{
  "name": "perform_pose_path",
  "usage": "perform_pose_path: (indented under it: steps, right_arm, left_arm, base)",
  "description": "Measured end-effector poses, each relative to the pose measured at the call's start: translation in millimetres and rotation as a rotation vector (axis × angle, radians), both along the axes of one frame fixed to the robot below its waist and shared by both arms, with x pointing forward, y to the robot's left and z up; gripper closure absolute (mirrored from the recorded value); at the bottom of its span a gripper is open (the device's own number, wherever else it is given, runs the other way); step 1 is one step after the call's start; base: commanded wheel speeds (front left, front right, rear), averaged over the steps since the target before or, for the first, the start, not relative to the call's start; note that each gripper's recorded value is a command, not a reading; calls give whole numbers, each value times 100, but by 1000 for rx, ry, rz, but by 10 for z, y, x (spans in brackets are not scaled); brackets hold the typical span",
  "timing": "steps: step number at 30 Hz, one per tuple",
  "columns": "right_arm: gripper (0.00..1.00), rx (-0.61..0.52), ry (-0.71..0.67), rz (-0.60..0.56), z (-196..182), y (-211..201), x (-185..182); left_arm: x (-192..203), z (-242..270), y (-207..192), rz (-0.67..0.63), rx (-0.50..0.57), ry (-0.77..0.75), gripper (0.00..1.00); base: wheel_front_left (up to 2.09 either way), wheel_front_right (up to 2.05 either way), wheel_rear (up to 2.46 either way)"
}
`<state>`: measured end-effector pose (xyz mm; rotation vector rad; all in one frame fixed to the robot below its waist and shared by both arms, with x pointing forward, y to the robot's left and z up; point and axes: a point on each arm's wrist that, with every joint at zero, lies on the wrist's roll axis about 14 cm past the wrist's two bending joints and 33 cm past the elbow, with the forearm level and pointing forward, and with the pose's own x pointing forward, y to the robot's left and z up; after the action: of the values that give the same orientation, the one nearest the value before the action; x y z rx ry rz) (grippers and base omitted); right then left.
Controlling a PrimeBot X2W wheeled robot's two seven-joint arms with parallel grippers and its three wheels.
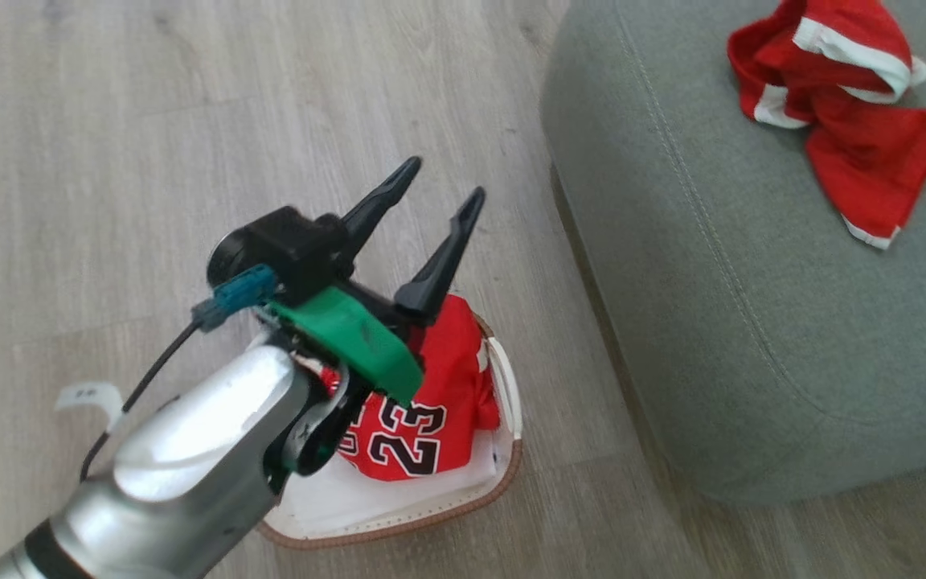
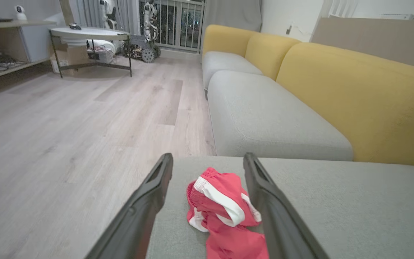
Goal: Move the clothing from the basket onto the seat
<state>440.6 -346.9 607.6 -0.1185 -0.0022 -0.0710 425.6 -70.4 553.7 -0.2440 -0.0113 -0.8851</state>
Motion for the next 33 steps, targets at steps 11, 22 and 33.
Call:
perform_pose_path:
  steps: [11,22,33]
  right_arm:
    - [0,119,-99,55,-89,496,-189]
    - [0,213,-139,102,-227,880,-342]
    - [0,281,-172,151,-437,1253,-477]
  left_arm:
    - [71,-50,771,265,24,18,0]
    - [-109,-150,1436,480,36,61,0]
    - [-351,-242,2066,691,50,65,0]
  base:
    - [0,0,0]
    - [0,0,0]
    - [0,0,0]
